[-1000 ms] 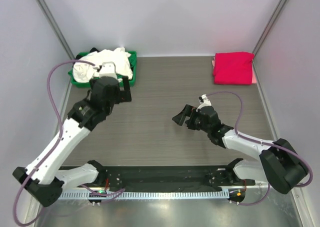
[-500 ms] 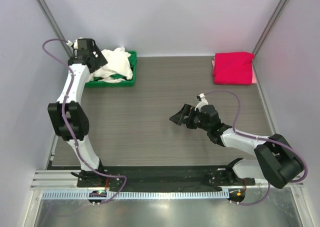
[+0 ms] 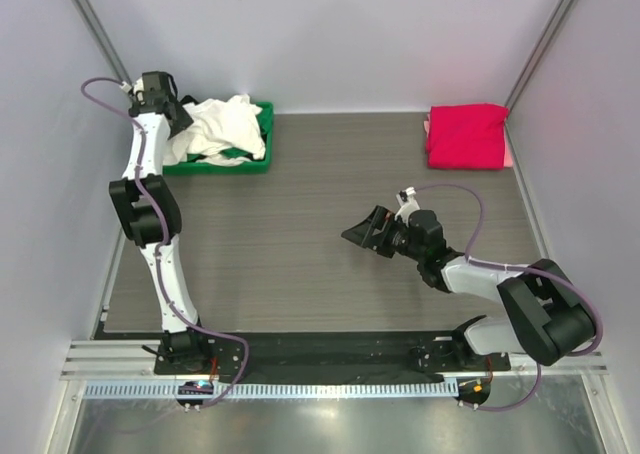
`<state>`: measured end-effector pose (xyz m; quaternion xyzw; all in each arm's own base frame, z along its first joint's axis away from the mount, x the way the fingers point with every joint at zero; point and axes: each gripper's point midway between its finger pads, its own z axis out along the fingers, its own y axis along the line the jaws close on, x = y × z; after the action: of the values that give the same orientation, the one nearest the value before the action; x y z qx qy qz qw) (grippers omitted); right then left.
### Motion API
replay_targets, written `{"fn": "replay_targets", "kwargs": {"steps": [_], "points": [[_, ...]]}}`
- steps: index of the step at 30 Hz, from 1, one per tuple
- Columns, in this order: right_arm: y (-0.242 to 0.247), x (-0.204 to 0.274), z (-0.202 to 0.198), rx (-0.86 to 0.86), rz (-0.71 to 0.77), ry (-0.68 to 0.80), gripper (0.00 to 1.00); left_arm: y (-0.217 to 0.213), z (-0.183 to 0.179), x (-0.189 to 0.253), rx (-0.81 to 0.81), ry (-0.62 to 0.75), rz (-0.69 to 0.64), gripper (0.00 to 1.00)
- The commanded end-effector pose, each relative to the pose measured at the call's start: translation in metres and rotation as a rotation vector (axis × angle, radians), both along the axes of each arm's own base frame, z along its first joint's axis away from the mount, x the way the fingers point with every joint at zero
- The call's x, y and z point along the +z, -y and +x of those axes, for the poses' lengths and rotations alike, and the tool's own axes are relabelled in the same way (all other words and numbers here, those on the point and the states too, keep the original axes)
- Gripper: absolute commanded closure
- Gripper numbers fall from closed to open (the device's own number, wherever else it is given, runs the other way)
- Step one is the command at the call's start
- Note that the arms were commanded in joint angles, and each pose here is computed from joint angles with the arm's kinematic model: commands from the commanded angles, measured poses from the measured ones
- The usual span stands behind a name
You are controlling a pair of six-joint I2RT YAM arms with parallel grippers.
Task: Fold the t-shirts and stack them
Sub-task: Grab the tshirt from the pile, then move the tshirt to the center of the board
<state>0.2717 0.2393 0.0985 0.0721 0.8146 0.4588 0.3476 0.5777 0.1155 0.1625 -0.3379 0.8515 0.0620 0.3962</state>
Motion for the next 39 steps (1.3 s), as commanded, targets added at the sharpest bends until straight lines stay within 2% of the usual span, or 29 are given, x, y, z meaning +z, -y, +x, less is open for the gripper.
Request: {"fn": "replay_targets", "kwargs": {"steps": [1,2,3,5,6,7,8,12,13,15,16,17,19,20,23,24,25,26,27,28,29,30,31,32,33,36,39], "points": [[-0.006,0.015,0.007,0.016,0.052,0.049,0.0,-0.001,0.0,0.001,-0.018,-0.017,0.001,0.28],[-0.006,0.016,0.007,0.016,0.058,0.047,0.0,-0.001,0.003,0.0,-0.023,-0.006,-0.005,0.33],[-0.006,0.015,0.008,0.016,0.057,0.048,0.0,0.005,0.006,-0.002,-0.053,0.0,-0.03,0.54],[-0.005,0.015,0.008,0.011,0.059,0.048,0.01,0.012,0.012,0.004,-0.081,0.025,-0.053,0.74],[-0.005,0.015,0.008,0.011,0.059,0.048,0.0,0.016,0.014,0.007,-0.092,0.039,-0.078,0.94],[-0.004,0.015,0.009,0.008,0.057,0.048,0.0,0.02,0.015,0.014,-0.099,0.055,-0.09,1.0],[-0.004,0.014,0.009,0.007,0.055,0.045,0.0,0.021,0.014,0.021,-0.097,0.068,-0.102,1.0],[-0.004,0.014,0.011,0.004,0.051,0.043,0.0,0.053,0.003,0.096,-0.149,0.205,-0.141,1.0],[-0.004,0.015,0.011,0.004,0.053,0.045,0.0,0.063,-0.011,0.145,-0.173,0.289,-0.138,1.0],[-0.003,0.017,0.01,0.004,0.053,0.053,0.0,0.084,-0.032,0.199,-0.222,0.387,-0.146,1.0],[-0.003,0.018,0.01,0.002,0.053,0.055,0.0,0.093,-0.049,0.232,-0.242,0.447,-0.143,1.0],[-0.002,0.018,0.009,0.001,0.053,0.059,0.0,0.105,-0.083,0.285,-0.282,0.552,-0.142,1.0],[-0.001,0.022,0.008,-0.004,0.055,0.071,0.0,0.121,-0.126,0.332,-0.327,0.651,-0.129,1.0],[0.0,0.021,0.007,-0.007,0.054,0.07,0.0,0.132,-0.173,0.376,-0.383,0.753,-0.12,1.0],[0.001,0.022,0.006,-0.012,0.053,0.068,0.0,0.138,-0.223,0.382,-0.414,0.777,-0.113,1.0],[0.002,0.023,0.006,-0.014,0.055,0.07,0.0,0.14,-0.257,0.393,-0.429,0.819,-0.095,1.0],[0.002,0.023,0.005,-0.015,0.053,0.071,0.0,0.139,-0.26,0.364,-0.423,0.755,-0.105,1.0],[0.004,0.026,0.004,-0.022,0.056,0.08,0.0,0.14,-0.27,0.349,-0.421,0.722,-0.113,0.99],[0.005,0.026,0.004,-0.025,0.056,0.082,0.0,0.144,-0.299,0.348,-0.447,0.746,-0.105,0.94],[0.006,0.028,0.003,-0.027,0.055,0.089,0.0,0.144,-0.302,0.326,-0.446,0.703,-0.117,0.91],[0.008,0.027,0.002,-0.036,0.052,0.088,0.0,0.146,-0.299,0.277,-0.446,0.594,-0.148,0.87],[0.01,0.032,0.001,-0.042,0.059,0.101,0.0,0.147,-0.305,0.252,-0.446,0.548,-0.16,0.6],[0.012,0.035,-0.001,-0.047,0.058,0.109,0.0,0.151,-0.319,0.237,-0.455,0.533,-0.18,0.42],[0.017,0.03,-0.003,-0.068,0.04,0.098,0.0,0.153,-0.323,0.188,-0.451,0.416,-0.214,0.29],[0.02,0.041,-0.005,-0.077,0.052,0.134,0.0,0.154,-0.331,0.169,-0.451,0.365,-0.226,0.18],[0.033,0.049,-0.011,-0.133,0.063,0.179,0.0,0.142,-0.36,0.103,-0.37,0.198,-0.225,0.16],[0.039,0.047,-0.015,-0.156,0.064,0.182,0.0,0.137,-0.38,0.072,-0.327,0.164,-0.222,0.16]]}}
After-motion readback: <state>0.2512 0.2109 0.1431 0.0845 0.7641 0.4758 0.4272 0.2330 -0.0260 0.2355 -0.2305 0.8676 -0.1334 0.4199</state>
